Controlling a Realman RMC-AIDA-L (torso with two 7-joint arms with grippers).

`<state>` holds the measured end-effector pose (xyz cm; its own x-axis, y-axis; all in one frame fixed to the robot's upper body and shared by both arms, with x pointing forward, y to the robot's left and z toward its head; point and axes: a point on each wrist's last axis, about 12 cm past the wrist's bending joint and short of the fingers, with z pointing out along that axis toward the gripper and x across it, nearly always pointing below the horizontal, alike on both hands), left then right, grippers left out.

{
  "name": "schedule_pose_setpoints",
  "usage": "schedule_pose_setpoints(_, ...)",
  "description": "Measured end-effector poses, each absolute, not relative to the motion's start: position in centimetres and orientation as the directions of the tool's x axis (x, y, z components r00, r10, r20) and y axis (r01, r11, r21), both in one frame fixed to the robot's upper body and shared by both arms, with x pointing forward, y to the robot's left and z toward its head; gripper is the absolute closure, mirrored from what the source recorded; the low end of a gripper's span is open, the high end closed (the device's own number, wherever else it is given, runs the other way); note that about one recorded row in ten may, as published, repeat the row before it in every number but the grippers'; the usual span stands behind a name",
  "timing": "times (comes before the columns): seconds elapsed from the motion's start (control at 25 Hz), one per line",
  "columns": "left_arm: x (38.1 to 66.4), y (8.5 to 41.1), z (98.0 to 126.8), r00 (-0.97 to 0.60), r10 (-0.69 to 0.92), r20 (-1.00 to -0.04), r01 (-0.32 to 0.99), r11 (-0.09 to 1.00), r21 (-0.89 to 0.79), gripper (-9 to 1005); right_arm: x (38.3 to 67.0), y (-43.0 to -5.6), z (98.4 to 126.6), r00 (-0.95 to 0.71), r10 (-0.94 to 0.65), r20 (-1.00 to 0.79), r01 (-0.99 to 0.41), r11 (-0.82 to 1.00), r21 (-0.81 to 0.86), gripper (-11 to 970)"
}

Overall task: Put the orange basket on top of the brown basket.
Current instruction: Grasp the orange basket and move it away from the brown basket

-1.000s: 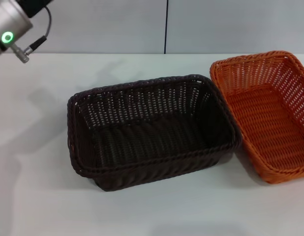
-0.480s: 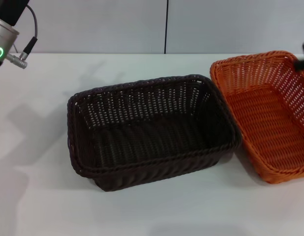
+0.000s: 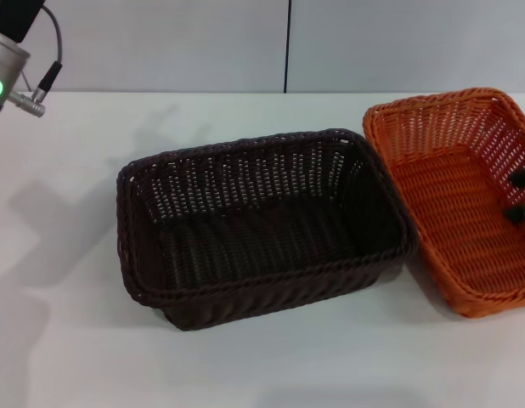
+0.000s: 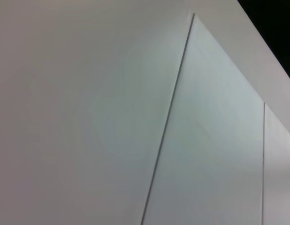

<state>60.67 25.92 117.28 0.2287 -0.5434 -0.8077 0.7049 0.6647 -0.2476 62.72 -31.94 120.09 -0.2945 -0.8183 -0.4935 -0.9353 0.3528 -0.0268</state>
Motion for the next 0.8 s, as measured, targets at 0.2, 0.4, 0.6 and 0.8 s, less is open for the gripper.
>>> schedule_pose_setpoints(0.2, 60.6, 26.1, 117.1, 0.23, -0.549, -0.803, 0.697, 0.669, -0.258, 136, 62.7, -31.0, 119.7, -0.271, -0.87, -0.412, -0.953, 0.302, -0.01, 381)
schedule_pose_setpoints(0.4, 60.6, 26.5, 117.1, 0.238, -0.557, -0.796, 0.688, 0.675, -0.266, 136, 62.3, -29.7, 118.7, -0.237, -0.909, -0.344, -0.969, 0.248, 0.011, 381)
schedule_pose_setpoints(0.6, 60.6, 26.4, 117.1, 0.236, -0.556, -0.797, 0.689, 0.674, -0.266, 136, 61.1, -28.9, 117.6, -0.2, -0.925, -0.323, -0.979, 0.18, 0.09, 381)
schedule_pose_setpoints(0.8, 60.6, 26.6, 116.9, 0.233, -0.557, -0.797, 0.681, 0.679, -0.275, 136, 58.8, -28.1, 116.1, -0.183, -0.925, -0.333, -0.968, 0.11, 0.226, 381)
